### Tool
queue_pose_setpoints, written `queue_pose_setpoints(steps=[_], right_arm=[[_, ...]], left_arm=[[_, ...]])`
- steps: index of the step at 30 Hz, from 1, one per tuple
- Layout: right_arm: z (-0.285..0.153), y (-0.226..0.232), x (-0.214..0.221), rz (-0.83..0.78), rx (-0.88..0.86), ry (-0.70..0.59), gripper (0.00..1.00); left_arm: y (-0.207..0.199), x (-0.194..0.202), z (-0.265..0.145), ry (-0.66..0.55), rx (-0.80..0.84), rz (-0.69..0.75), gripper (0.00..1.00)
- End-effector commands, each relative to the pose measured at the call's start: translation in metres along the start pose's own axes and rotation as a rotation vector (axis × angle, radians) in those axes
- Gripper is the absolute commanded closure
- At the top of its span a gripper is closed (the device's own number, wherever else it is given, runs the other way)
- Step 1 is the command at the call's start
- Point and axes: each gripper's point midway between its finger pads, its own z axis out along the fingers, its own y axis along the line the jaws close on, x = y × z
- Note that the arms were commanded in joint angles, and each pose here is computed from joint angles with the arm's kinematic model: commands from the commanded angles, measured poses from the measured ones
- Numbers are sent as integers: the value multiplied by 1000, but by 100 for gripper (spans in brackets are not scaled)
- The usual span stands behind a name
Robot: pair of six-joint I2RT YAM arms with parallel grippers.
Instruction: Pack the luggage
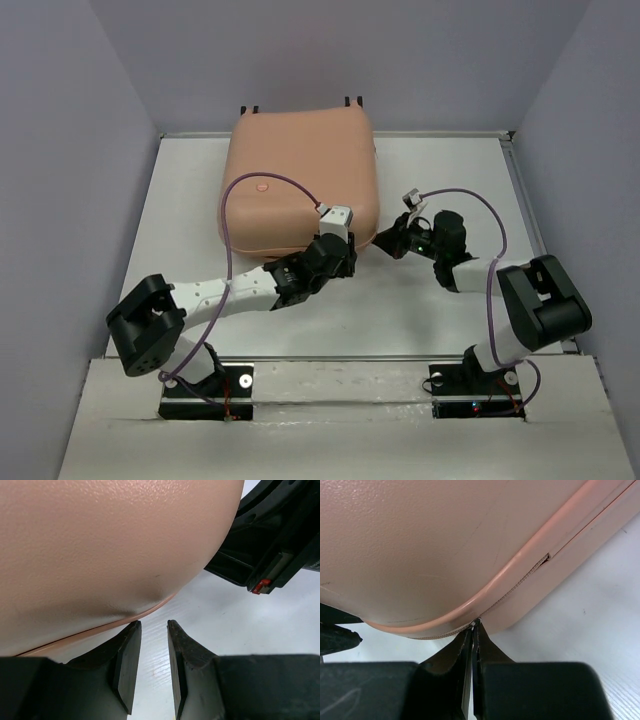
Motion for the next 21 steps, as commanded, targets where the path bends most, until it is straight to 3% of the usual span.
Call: queue_pose_setpoints(steps=[1, 12, 21], right_arm=[[1, 5, -42, -66, 0, -156, 93], [-28, 33, 12, 18, 102, -23, 93], [-19, 83, 33, -2, 42, 74, 93]], left_arm=[[-2, -42, 5, -126, -37, -16, 61], [33, -102, 7, -241, -162, -15, 61], [28, -111, 6, -256, -147, -21, 61]])
